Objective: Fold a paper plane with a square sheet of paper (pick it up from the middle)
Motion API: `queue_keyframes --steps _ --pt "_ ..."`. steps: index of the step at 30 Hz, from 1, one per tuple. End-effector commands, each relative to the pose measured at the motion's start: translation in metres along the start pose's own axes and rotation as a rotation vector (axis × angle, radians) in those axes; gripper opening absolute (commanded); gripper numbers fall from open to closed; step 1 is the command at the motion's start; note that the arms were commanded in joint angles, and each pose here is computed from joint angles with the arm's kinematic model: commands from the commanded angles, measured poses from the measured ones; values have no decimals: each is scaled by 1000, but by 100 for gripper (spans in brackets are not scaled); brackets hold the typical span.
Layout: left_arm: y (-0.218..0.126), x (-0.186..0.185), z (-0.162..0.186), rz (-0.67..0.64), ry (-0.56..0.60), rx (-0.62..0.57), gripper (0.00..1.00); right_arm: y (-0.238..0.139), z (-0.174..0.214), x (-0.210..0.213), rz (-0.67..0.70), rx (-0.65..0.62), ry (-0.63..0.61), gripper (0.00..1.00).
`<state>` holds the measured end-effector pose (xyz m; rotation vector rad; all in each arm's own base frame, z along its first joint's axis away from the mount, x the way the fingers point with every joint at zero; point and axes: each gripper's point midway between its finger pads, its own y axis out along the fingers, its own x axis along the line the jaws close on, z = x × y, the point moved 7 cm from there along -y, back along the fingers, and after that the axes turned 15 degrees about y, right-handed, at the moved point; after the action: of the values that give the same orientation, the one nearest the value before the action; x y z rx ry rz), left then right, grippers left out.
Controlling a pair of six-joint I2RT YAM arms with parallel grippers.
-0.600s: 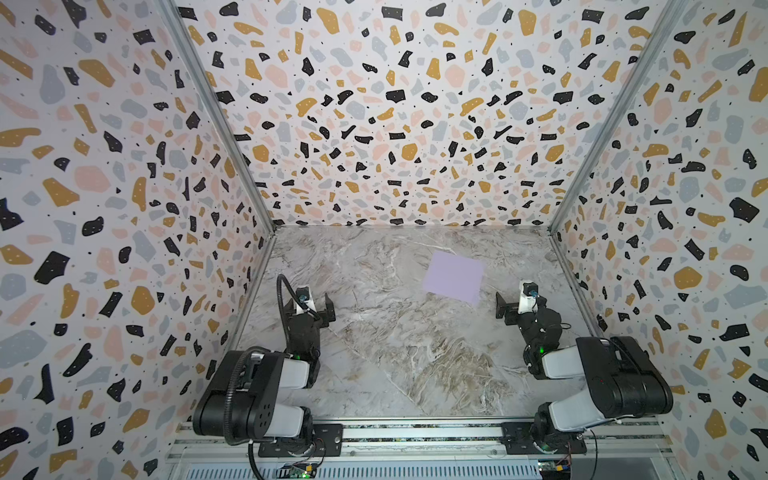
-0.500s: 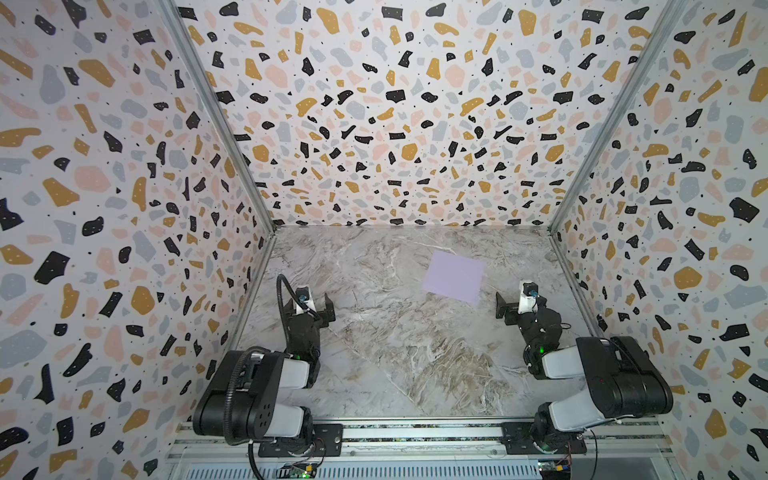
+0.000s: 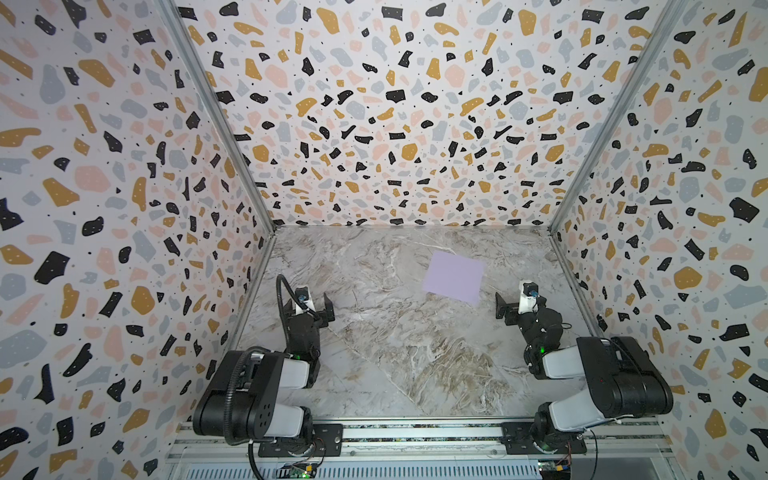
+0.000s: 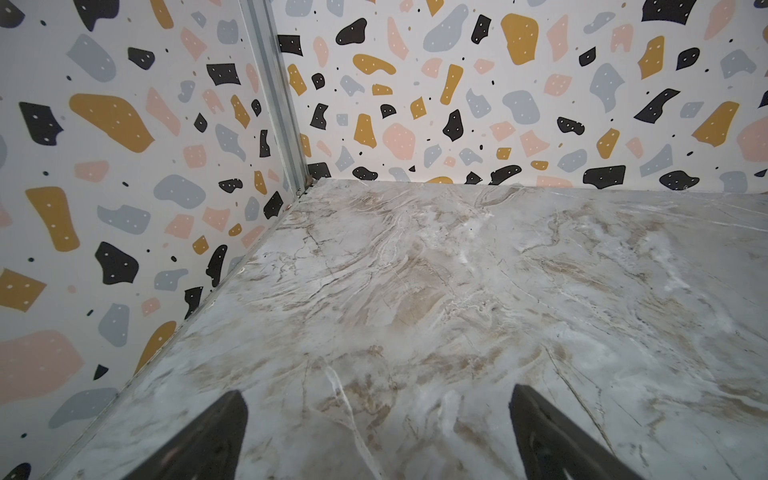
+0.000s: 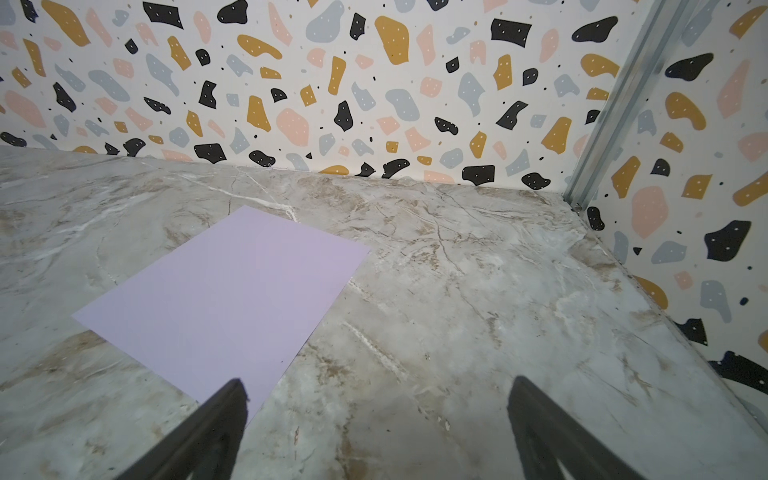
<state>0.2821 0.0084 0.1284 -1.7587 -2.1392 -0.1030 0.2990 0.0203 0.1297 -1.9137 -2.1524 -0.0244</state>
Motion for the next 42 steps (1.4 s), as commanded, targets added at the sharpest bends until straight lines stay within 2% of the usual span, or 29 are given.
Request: queue_keyframes --steps 1,21,24,27,29,32,34,37,39,42 --pt "1 4 -13 -27 -21 -52 100 -1 -4 2 -19 -17 -1 99" --pt "0 5 -14 -39 -25 -53 100 1 -4 1 9 -19 -8 99" --pt "-2 12 -20 -82 -51 -55 100 -1 -13 -6 112 -43 24 99" --pt "-8 23 -34 -138 -75 -46 100 4 -29 -12 224 -17 49 99" --pt "-11 35 -47 -211 -142 -28 100 12 -45 -15 316 18 119 99" --pt "-13 46 -63 -267 -329 -5 100 29 -67 -14 374 73 337 99" --pt "-10 46 -77 -223 -432 21 100 43 -75 -4 315 152 380 99" --pt "-2 40 -96 -142 -519 87 100 59 -77 12 173 235 483 99" --pt "2 33 -107 -47 -541 102 100 68 -77 28 40 293 485 99" --pt "5 18 -118 110 -564 98 100 79 -69 44 -47 352 484 99"
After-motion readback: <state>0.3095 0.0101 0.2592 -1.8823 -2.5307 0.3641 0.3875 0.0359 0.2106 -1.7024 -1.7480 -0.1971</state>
